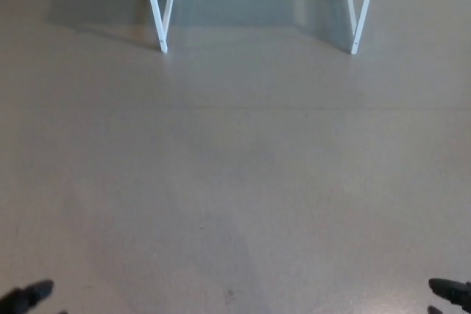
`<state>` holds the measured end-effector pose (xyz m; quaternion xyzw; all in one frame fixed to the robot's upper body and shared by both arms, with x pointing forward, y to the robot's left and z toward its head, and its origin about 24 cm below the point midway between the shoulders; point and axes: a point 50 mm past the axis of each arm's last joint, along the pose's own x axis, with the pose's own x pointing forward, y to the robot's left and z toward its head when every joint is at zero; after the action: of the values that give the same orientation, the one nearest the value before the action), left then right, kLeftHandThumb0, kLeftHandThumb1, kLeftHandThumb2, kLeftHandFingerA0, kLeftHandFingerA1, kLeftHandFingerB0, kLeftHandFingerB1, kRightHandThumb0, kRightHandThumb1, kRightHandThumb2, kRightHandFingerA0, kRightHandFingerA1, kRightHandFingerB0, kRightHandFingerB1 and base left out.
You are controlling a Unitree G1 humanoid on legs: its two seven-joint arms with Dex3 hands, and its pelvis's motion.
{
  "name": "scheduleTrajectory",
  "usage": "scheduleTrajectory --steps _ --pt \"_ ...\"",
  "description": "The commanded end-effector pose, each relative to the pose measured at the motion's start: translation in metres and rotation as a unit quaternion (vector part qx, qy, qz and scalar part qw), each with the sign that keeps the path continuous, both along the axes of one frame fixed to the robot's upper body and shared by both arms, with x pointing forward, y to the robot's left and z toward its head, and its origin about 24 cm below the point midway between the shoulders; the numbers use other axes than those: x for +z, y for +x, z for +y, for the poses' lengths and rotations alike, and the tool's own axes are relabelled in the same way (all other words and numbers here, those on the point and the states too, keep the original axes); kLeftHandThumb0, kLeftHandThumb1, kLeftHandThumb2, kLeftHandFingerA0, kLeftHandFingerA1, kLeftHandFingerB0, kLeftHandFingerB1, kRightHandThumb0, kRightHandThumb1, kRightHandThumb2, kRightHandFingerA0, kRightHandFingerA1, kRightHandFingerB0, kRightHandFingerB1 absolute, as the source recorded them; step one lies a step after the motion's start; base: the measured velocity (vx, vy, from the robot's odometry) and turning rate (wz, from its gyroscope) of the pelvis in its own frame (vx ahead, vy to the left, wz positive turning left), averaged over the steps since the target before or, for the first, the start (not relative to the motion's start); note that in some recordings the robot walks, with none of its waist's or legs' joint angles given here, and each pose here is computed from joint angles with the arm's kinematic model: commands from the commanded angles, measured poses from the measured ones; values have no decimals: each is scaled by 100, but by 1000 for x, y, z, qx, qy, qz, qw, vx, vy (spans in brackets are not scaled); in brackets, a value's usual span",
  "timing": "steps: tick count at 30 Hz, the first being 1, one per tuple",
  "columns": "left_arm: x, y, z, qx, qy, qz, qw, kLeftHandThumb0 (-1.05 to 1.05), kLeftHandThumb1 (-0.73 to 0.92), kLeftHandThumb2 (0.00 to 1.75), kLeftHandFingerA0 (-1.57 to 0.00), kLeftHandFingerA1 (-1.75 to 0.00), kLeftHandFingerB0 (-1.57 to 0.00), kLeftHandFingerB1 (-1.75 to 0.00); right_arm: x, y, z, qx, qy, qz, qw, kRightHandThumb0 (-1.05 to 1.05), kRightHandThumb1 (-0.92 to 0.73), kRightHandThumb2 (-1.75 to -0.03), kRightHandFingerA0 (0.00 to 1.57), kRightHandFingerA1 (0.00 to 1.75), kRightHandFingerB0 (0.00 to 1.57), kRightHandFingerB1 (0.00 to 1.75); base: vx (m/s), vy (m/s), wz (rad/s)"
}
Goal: The robot walk up to a desk on which a bottle is kept on the left hand side and a container is kept on the right hand side. The robot uses its left hand to pick up the bottle and places it in the container.
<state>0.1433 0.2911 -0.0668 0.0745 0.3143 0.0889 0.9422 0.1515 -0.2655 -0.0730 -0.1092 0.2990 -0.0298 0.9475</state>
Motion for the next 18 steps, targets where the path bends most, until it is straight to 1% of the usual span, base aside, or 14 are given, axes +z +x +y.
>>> scheduleTrajectory --steps 1,2,3,4,5,8,9,12,13,14,17,18 --pt "28 1 26 64 -120 -104 985 -35 62 67 -29 -38 -28 -36 29 -1 -18 -35 79 -108 990 -73 -59 -63 42 45 38 36 32 -27 -7" --pt "28 -1 28 61 -117 -103 986 -35 62 67 -28 -37 -27 -36 27 -2 -18 -37 78 -105 991 -74 -58 -64 42 46 36 37 39 -8 -9" --pt "28 -3 30 60 -113 -101 987 -35 62 67 -28 -37 -27 -36 27 -3 -19 -41 83 -103 990 -71 -62 -59 41 44 37 35 0 0 0" --pt "28 -4 31 60 -110 -100 987 -35 62 67 -28 -37 -27 -36 26 -3 -19 -44 86 -103 990 -71 -62 -59 41 44 37 35 19 -8 -7" --pt "28 -5 32 60 -106 -99 988 -34 62 67 -28 -37 -27 -35 25 -4 -19 -47 88 -101 990 -76 -56 -63 41 45 36 37 52 8 -11" --pt "27 -8 33 61 -104 -97 988 -32 63 66 -29 -37 -27 -35 24 -6 -19 -51 89 -97 990 -74 -56 -63 43 46 37 37 47 62 -9" --pt "24 -12 32 62 -103 -92 988 -23 66 60 -33 -35 -29 -31 23 -9 -20 -51 90 -93 990 -73 -56 -62 43 46 38 37 165 231 -41" --pt "20 -21 30 63 -103 -79 990 -22 66 59 -33 -35 -30 -32 22 -18 -21 -52 95 -86 990 -72 -57 -62 42 46 37 37 229 389 -6" --pt "17 -29 29 63 -103 -69 990 -22 66 59 -35 -35 -30 -32 20 -26 -22 -52 100 -78 991 -69 -48 -91 38 58 21 46 241 525 5" --pt "13 -42 27 61 -101 -54 992 -22 66 60 -34 -35 -29 -32 16 -39 -23 -55 106 -63 991 -69 -59 -59 38 45 33 36 241 516 2" --pt "7 -61 25 54 -95 -33 993 -22 67 60 -34 -35 -29 -31 11 -57 -25 -64 114 -42 991 -67 -58 -58 38 45 34 36 240 145 5" --pt "4 -69 24 50 -92 -21 994 -26 67 65 -29 -36 -27 -34 8 -64 -26 -70 115 -31 990 -62 -58 -57 34 45 34 38 244 98 10"
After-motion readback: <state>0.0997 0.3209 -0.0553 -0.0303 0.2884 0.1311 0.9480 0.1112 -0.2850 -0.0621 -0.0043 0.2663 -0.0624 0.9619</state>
